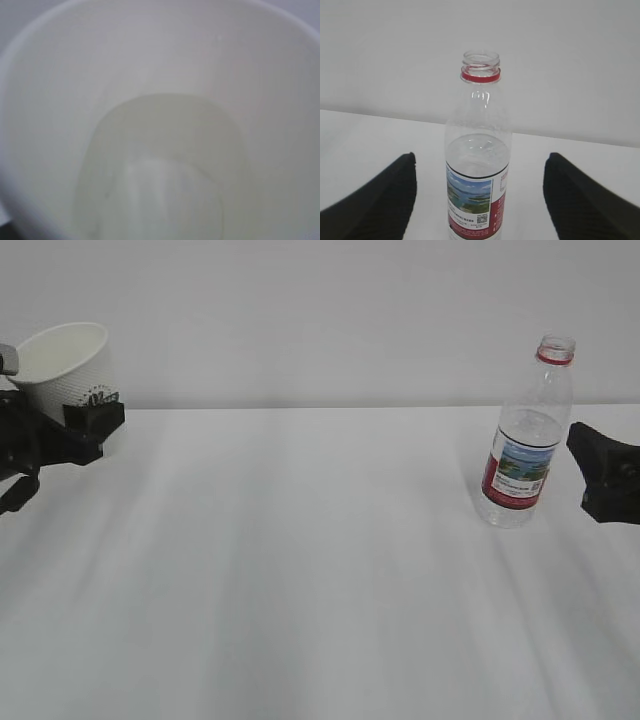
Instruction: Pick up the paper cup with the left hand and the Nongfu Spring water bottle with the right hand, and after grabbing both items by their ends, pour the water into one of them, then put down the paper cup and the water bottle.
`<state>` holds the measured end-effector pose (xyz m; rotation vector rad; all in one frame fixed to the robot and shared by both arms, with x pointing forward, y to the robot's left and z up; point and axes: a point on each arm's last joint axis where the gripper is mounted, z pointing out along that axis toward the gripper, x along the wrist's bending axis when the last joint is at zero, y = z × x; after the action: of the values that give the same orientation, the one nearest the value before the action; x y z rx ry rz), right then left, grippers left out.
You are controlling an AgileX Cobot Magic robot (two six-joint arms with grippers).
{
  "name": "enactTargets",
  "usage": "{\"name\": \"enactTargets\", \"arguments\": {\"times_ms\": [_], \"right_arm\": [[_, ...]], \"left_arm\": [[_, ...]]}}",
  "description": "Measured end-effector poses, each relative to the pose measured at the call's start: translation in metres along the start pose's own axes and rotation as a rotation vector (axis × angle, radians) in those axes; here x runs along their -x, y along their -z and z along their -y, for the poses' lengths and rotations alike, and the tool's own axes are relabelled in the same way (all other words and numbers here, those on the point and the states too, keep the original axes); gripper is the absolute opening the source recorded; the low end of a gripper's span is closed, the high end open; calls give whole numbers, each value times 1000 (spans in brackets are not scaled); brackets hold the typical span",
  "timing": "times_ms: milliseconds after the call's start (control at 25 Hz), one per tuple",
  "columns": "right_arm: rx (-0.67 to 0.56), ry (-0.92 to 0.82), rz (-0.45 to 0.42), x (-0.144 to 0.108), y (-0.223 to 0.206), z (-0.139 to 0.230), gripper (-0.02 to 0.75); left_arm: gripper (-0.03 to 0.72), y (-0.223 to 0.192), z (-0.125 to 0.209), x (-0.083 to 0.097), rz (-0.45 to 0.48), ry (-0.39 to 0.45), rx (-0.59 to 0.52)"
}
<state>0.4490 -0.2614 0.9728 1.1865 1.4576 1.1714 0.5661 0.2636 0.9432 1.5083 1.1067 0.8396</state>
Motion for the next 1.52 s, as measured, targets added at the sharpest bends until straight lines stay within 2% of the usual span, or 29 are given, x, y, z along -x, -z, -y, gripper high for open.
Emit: {"name": "enactTargets", "arguments": {"times_ms": [200,360,720,1120,1520], "right_arm": [[0,0,0,0,0,0,594],[0,0,0,0,0,0,594],[-1,0,0,0,0,0,594],[-8,0,-1,0,0,1,594],[-23,0,-3,0,0,2,594]], "left_arm": [[496,4,0,-15,-47,13,3],[496,5,0,-20,-64,18,4],[496,1,14,-24,-92,27,-31],[496,-6,28,-29,-124,60,8],[495,-6,30,-38,-218,60,46]]}}
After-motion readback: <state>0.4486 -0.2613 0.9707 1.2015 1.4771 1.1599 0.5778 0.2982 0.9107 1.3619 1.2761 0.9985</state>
